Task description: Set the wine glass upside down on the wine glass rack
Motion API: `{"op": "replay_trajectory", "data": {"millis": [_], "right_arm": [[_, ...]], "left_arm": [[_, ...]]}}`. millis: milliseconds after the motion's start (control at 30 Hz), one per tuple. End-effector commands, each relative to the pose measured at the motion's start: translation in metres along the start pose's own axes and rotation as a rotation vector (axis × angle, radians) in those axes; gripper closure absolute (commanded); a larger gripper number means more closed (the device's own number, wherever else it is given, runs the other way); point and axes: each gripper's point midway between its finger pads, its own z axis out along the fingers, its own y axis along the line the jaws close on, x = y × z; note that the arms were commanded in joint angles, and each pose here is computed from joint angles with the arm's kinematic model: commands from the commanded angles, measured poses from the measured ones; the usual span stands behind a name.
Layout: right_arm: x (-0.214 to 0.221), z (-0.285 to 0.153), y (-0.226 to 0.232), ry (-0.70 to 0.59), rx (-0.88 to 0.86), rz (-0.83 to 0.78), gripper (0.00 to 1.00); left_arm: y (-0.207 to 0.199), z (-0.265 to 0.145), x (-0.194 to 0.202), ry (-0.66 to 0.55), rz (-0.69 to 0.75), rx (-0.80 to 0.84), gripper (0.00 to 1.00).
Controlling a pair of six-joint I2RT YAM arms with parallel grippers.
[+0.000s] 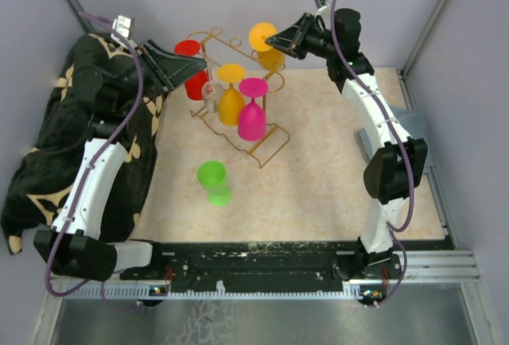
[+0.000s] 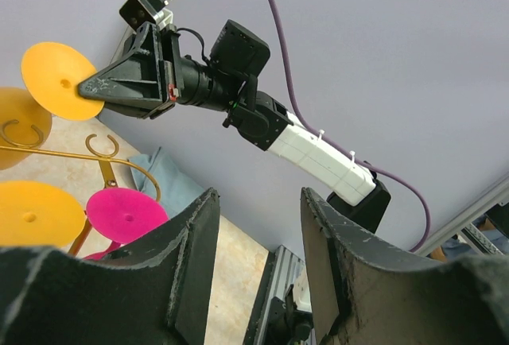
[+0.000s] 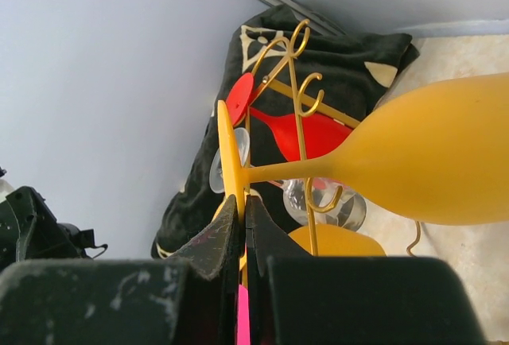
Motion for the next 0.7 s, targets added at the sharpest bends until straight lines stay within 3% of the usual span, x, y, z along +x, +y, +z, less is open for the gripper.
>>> {"op": "replay_trajectory", "data": {"millis": [0,667], "right_arm": [[-0.003,-0.001,0.031,0.005,-0.059,-0.057,1.00],[0.016,0.012,0.013,0.068,-0.020,-0.044,1.00]], "left_arm": [[-0.009,-0.004,-0.002,-0.014,0.028,0.011,0.49],[-0.010,-0.005,0.000,-0.014,0.020,0.017,0.48]]}}
